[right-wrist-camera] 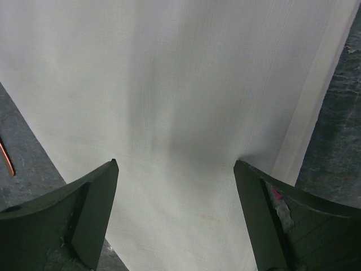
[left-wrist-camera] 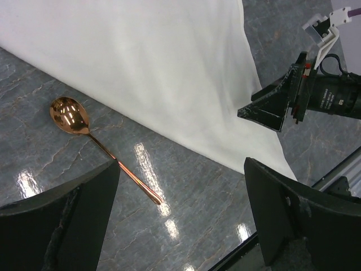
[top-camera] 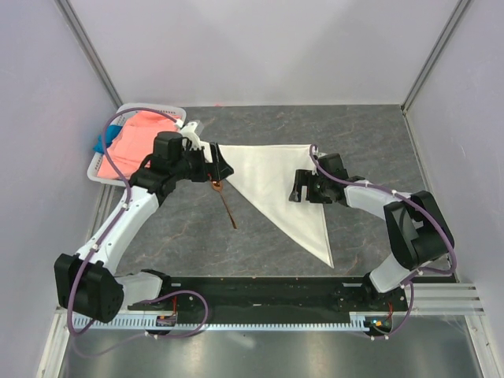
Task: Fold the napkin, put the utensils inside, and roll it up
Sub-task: Fold the napkin, then grab a utensil with the right arm
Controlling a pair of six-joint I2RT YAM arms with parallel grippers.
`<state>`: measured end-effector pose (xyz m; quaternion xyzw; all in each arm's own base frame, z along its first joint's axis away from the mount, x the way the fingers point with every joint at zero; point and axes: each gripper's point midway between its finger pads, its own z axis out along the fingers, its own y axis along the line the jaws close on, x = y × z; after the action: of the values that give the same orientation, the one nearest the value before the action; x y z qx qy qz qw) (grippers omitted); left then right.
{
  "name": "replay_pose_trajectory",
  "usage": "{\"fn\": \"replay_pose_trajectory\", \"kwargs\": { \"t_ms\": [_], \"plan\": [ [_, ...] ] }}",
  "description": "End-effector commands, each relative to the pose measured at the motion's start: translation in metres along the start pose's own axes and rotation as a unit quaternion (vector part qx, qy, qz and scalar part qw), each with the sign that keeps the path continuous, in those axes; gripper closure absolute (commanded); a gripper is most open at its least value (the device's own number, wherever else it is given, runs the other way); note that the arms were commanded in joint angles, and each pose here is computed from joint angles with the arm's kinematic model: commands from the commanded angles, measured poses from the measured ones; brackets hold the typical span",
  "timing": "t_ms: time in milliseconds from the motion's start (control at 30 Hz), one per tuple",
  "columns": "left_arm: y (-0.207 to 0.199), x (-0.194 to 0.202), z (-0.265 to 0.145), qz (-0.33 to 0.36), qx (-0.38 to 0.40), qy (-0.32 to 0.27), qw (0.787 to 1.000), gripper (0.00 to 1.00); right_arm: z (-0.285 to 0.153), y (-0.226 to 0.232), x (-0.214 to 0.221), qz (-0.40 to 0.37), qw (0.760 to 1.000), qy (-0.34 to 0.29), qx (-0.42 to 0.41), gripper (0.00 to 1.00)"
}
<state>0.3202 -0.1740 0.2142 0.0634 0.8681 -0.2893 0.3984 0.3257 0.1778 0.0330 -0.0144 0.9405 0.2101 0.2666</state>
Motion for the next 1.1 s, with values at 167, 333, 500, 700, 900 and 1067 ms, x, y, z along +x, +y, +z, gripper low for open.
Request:
{"fn": "replay_pose_trajectory", "kwargs": {
  "t_ms": [167,333,500,700,900,1067],
  "plan": [
    [-0.006,0.009,-0.018,0.002,0.010,-0.025,1.000,0.01,0.004,-0.057,0.003,0.017,0.993,0.017,0.119,0.06],
    [0.009,0.021,-0.036,0.017,-0.030,-0.040,0.999,0.00,-0.006,-0.073,-0.014,0.009,0.986,0.007,0.165,0.06],
    [0.023,0.025,-0.042,0.030,-0.064,-0.047,0.996,0.00,-0.021,-0.050,-0.051,-0.042,0.988,-0.024,0.148,0.07],
    [0.046,0.020,-0.054,0.048,-0.134,-0.060,0.988,0.00,-0.055,0.053,-0.078,-0.131,0.984,-0.089,0.076,0.10],
    [0.066,0.015,-0.068,0.054,-0.192,-0.084,0.976,0.00,-0.009,0.132,-0.035,-0.170,0.984,-0.041,0.033,0.16],
    [0.064,0.013,-0.070,0.048,-0.191,-0.088,0.977,0.00,0.036,0.191,-0.011,-0.214,0.976,-0.022,0.028,0.18]
  ]
}}
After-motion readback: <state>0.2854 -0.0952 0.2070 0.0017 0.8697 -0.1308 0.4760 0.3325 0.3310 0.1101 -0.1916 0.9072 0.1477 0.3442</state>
